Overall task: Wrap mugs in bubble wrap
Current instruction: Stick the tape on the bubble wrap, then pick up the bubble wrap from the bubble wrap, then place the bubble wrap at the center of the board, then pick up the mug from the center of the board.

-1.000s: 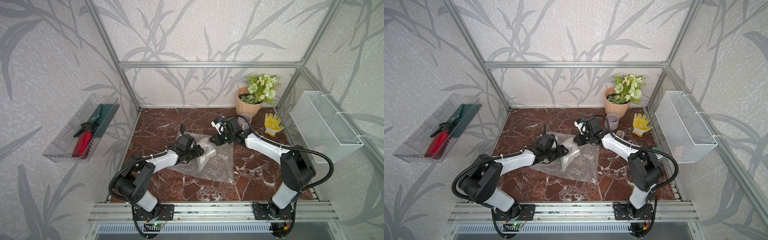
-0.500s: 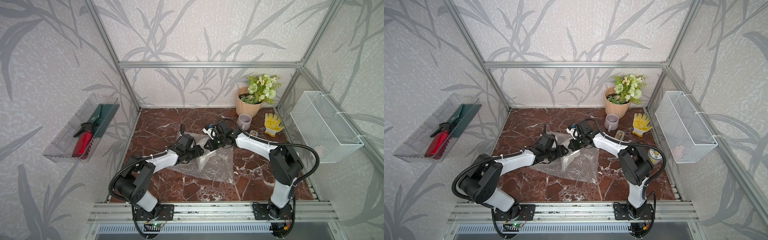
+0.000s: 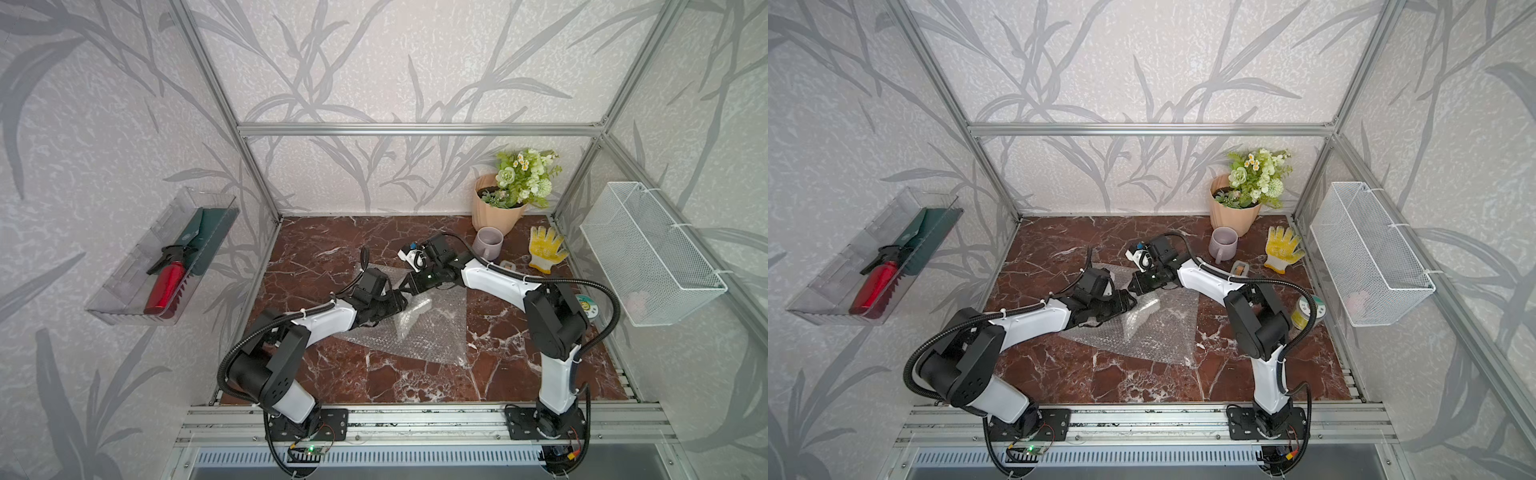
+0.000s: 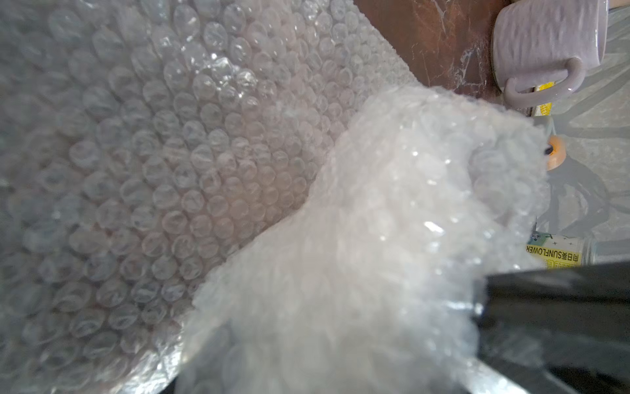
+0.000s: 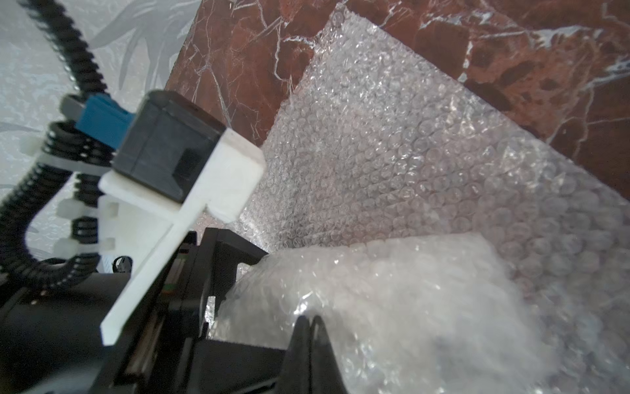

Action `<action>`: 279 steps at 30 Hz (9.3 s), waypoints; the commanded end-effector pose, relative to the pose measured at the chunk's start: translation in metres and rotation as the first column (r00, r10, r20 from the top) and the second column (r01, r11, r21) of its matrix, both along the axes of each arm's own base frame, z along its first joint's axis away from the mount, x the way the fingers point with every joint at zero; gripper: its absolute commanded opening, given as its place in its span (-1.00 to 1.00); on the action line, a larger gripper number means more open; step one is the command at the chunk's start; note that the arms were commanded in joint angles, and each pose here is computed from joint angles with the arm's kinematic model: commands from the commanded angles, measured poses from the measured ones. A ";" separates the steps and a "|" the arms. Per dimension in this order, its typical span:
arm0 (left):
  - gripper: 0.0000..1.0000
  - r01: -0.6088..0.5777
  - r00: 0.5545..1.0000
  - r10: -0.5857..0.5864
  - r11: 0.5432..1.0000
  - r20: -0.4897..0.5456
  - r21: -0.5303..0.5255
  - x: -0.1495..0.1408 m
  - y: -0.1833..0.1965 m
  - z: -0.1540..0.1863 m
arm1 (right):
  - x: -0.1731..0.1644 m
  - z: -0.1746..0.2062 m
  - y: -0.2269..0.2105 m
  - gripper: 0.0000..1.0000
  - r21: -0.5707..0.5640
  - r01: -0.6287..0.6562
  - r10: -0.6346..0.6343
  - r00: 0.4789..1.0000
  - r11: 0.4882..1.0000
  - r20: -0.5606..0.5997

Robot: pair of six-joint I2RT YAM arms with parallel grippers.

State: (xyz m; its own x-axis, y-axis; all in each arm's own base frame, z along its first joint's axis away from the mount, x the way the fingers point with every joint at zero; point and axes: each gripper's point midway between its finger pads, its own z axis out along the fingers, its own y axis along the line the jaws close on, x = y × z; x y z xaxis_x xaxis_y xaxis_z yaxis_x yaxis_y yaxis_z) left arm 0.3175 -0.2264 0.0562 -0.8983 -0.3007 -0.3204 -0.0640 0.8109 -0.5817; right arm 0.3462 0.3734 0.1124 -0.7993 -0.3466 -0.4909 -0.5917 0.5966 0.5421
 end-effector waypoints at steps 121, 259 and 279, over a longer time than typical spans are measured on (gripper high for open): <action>0.98 -0.059 0.983 0.023 0.979 0.183 0.195 0.010 0.044 0.113 | -0.024 0.065 -0.095 0.56 -0.038 0.422 -0.397 0.876 0.906 0.273; 0.98 -0.302 0.947 0.320 0.894 0.001 0.331 0.000 0.159 -0.023 | 0.177 -0.049 -0.303 -0.24 -0.430 0.839 -0.791 0.497 0.333 0.357; 0.98 -0.131 0.979 0.168 0.952 -0.115 0.275 -0.061 0.098 -0.047 | 0.117 0.039 -0.242 -1.00 -0.285 0.795 -0.704 0.607 0.536 0.369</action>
State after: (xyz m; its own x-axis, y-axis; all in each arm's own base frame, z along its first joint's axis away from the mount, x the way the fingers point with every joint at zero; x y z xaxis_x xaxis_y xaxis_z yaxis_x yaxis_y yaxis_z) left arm 0.2925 -0.1176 0.0303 -0.8457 -0.3522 -0.4009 -0.2271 0.9173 -0.3270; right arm 0.4627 0.1129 0.0920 -0.8414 0.1650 -0.5146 0.1690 0.9848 0.0394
